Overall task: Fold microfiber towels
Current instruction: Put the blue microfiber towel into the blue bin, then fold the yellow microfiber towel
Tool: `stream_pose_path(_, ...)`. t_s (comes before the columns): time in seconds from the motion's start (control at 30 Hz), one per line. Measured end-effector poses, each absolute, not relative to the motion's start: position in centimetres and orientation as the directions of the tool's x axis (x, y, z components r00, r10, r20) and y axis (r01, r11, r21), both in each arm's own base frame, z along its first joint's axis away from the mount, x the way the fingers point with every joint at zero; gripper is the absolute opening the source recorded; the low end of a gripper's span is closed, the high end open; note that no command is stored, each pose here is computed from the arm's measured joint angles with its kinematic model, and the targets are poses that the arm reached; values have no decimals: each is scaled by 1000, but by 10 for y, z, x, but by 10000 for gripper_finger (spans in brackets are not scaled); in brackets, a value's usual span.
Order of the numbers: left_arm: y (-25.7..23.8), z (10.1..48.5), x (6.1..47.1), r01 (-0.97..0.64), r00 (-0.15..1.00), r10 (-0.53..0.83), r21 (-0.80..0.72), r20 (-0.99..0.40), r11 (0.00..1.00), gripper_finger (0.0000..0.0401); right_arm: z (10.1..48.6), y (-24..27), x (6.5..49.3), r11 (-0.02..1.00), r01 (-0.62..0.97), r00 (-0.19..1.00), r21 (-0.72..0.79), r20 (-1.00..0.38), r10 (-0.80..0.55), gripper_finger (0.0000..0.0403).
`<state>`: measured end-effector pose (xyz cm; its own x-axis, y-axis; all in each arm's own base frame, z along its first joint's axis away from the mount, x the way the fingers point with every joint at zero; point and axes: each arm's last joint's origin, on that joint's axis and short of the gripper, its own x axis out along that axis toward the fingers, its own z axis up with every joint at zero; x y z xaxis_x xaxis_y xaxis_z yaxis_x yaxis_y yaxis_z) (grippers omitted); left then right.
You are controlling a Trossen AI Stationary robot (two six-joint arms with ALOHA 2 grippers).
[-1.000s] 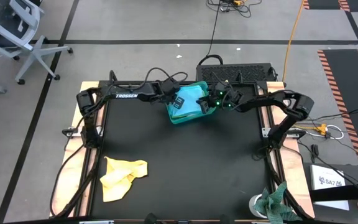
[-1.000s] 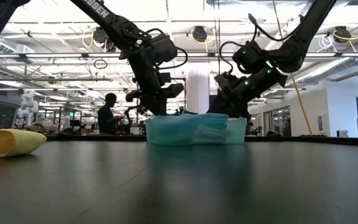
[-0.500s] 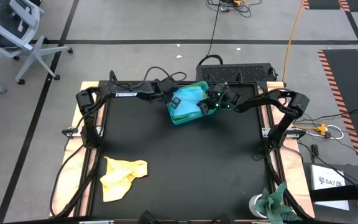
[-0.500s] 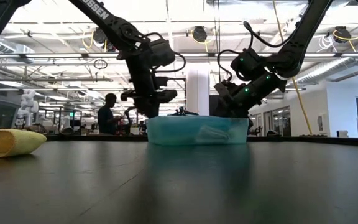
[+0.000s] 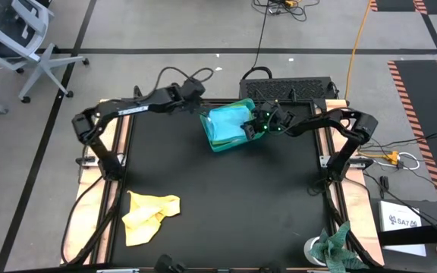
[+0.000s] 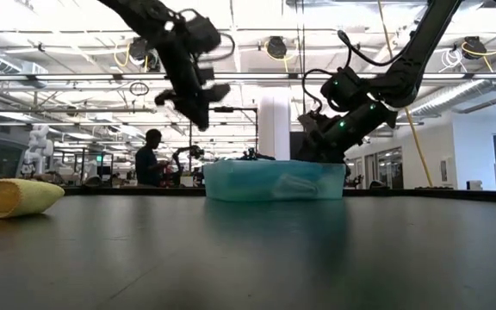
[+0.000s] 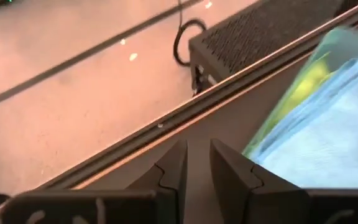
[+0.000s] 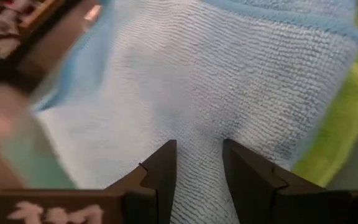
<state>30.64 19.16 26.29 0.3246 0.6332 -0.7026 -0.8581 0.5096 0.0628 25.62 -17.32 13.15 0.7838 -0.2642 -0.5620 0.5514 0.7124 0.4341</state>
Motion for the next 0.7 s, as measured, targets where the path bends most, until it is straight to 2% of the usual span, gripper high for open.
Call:
stream_pose_path(0.17,160,287,296,-816,363,588,59,-723,575,72,161,-166,257,729,387,891,565,-433,-137,121)
stream_pose_path(0.33,106,302,285,-808,324,558,83,-764,583,72,205,-148,252,769,198,959,607,-282,-24,121)
stream_pose_path(0.5,43,300,273,-857,213,563,123,-798,500,72,246,-122,243,820,78,985,568,-168,23,121)
stream_pose_path(0.7,-30,294,252,-940,145,533,52,-834,338,72,273,-94,229,840,-7,989,543,-122,87,121)
